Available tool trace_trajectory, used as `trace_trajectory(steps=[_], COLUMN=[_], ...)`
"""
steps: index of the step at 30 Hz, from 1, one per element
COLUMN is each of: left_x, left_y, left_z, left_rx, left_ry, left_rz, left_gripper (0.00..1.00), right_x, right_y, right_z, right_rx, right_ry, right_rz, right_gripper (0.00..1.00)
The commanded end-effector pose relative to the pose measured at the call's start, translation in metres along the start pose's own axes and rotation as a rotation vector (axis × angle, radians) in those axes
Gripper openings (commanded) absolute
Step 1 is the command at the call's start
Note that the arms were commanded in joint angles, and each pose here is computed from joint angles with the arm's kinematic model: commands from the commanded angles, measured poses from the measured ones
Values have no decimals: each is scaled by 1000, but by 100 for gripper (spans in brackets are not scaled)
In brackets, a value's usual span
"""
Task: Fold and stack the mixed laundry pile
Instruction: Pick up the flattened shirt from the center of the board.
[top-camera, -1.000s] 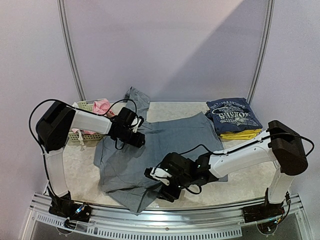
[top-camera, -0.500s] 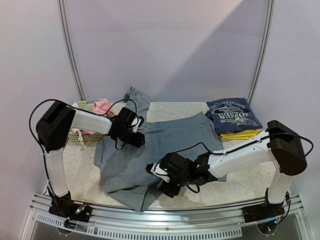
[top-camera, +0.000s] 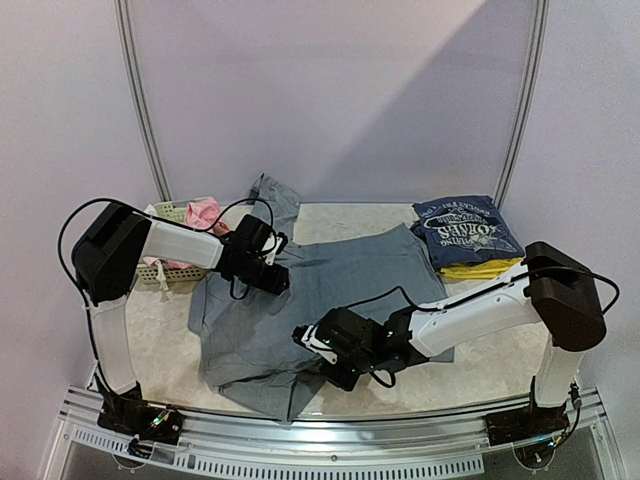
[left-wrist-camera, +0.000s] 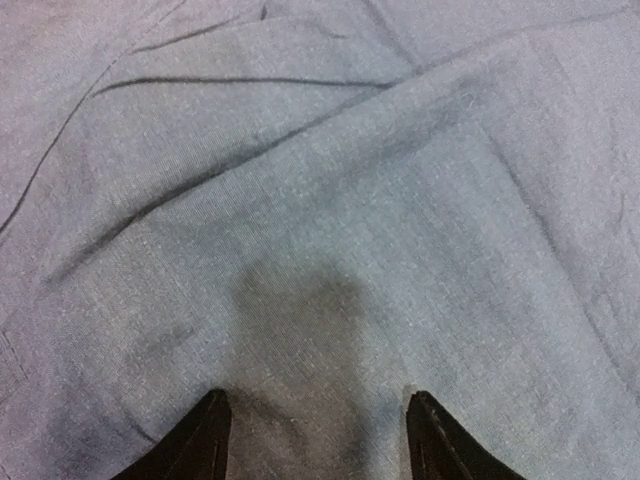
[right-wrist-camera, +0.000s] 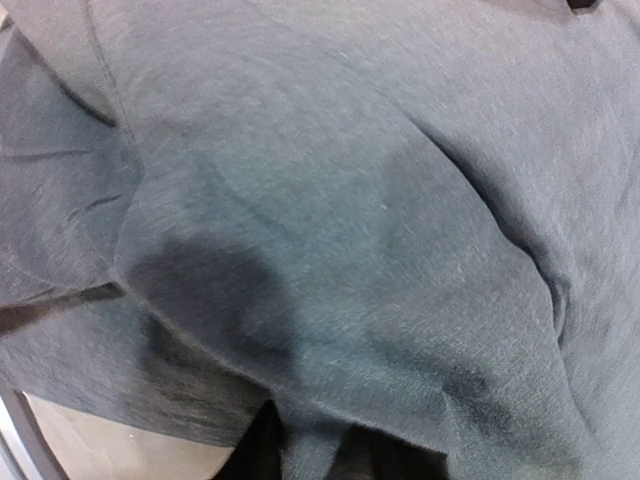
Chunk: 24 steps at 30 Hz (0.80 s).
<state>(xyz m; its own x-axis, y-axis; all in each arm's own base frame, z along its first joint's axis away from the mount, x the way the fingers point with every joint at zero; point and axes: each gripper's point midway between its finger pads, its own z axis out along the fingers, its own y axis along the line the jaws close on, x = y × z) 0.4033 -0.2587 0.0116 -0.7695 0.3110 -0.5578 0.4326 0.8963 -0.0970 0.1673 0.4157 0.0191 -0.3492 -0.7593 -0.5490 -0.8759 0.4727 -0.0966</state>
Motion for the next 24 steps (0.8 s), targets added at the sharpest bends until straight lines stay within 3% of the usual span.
trace_trajectory(steps=[1,6,14,24], left_x=[39,37,36,37], left_y=[5,9,14,16], left_z=[11,13,14,17], left_rx=[4,-9,-19,-23], left_ry=[118,120,118,129], left_rz=[-16,-15,-21,-24], left_gripper=[61,60,60,59], right_x=[41,35,11,-46], right_y=[8,28,80,125], right_z=[5,-21,-81,-166], right_rx=[-28,-95,-382,-723], right_ry=[138,128,70,-100], right_rz=[16,10,-16,-65], right_gripper=[22,9,0,0])
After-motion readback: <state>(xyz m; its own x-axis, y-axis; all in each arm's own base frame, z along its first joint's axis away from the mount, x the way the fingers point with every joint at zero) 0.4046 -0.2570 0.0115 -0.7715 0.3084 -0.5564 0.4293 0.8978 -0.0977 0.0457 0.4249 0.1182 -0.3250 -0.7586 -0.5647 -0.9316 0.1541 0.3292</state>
